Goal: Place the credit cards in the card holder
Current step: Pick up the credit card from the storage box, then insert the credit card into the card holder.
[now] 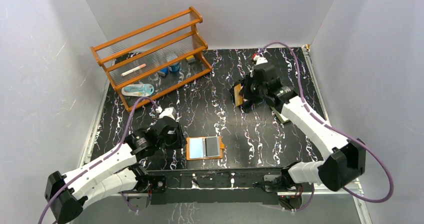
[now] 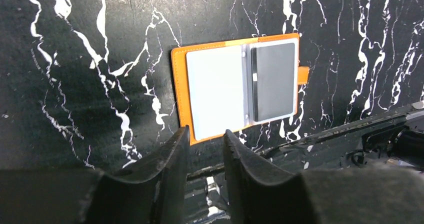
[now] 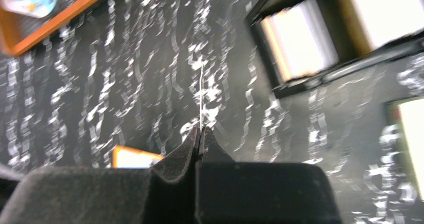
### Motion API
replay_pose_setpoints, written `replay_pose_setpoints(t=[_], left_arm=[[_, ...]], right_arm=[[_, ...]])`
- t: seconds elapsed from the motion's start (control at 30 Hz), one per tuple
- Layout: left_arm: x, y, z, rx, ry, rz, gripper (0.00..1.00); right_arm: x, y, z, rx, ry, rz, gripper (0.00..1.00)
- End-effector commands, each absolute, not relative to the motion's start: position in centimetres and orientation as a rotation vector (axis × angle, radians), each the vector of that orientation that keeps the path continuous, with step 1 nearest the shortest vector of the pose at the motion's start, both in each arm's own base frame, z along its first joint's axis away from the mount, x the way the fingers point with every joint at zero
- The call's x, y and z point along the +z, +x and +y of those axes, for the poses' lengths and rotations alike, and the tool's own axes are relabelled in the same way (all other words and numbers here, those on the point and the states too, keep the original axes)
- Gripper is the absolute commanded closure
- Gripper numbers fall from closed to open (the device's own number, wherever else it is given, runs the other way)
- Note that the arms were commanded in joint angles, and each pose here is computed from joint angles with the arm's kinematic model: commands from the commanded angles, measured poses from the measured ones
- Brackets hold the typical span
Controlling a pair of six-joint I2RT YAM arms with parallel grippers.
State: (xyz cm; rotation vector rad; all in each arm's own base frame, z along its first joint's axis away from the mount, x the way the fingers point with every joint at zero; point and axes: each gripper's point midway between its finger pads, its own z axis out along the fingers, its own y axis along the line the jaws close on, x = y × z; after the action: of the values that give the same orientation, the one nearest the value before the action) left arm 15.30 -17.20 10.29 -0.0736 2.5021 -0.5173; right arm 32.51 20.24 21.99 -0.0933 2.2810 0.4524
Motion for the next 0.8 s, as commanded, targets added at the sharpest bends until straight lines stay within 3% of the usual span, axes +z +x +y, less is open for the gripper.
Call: replay_pose_setpoints(t=[0.0,0.27,0.77], left_arm=[[9.1,15.7,-18.5,-0.609,-0.101,2.531,0.75],[6.3,15.7,-18.6,-0.747,-0.188,2.589,0.85],[2.5,14.4,-18.6,-0.755,-0.198,2.676,0.92]], right_arm=[[21.8,28.3,24.9,0.875,-0.058,2.27,1.0],[19.1,22.3,30.4,1.189,-0.089,2.246,1.0],[11.6,17.9,34.7,1.12,-0.141,2.342,1.0]])
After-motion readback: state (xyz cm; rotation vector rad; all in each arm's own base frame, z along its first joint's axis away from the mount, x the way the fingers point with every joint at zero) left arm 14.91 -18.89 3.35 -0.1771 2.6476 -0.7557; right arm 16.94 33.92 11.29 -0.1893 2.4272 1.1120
